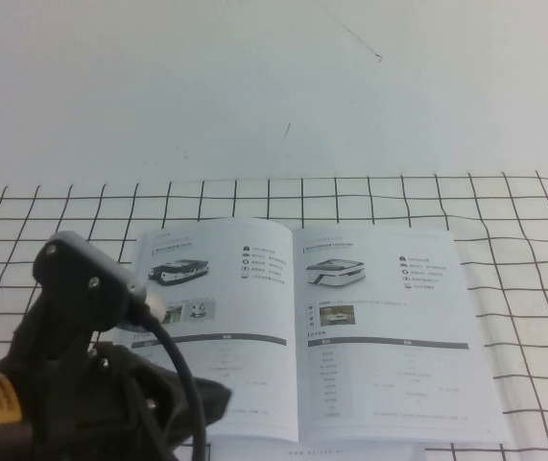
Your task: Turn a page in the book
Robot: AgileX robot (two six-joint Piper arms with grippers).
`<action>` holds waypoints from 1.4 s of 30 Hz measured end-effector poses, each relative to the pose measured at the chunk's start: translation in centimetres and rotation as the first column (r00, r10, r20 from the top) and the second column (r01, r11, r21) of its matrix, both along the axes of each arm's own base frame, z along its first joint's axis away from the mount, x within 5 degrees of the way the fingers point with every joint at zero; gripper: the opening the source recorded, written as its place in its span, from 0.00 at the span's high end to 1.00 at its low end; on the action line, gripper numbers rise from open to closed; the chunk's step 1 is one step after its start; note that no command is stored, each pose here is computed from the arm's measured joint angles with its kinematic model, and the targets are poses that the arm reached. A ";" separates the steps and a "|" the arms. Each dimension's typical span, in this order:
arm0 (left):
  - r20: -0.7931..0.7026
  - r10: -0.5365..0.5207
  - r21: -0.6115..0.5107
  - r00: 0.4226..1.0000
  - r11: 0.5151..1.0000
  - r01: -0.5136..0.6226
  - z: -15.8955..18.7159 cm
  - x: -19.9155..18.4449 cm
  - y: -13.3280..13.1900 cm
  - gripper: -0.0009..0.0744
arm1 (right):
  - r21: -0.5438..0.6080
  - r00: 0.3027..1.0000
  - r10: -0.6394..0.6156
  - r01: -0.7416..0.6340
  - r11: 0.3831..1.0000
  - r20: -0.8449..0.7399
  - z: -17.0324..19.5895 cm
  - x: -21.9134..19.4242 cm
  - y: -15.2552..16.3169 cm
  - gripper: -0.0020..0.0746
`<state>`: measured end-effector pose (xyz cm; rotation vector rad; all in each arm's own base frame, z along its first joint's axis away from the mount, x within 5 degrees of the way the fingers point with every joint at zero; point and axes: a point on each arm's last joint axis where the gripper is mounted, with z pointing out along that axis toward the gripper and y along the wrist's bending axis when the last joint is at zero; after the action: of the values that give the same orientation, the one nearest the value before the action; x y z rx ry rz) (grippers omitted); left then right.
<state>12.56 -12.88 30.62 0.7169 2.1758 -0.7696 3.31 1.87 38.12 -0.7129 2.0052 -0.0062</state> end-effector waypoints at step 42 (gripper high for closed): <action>0.536 0.521 -0.164 0.665 0.836 -0.523 6.3 -6.1 12.2 0.99 | 0.174 0.999 -0.033 0.027 0.984 0.033 -12.7 1.2 0.7 0.97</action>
<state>6.49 -0.70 36.88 0.2270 1.6869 -0.1985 4.52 2.59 25.45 -0.5675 1.9541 0.1356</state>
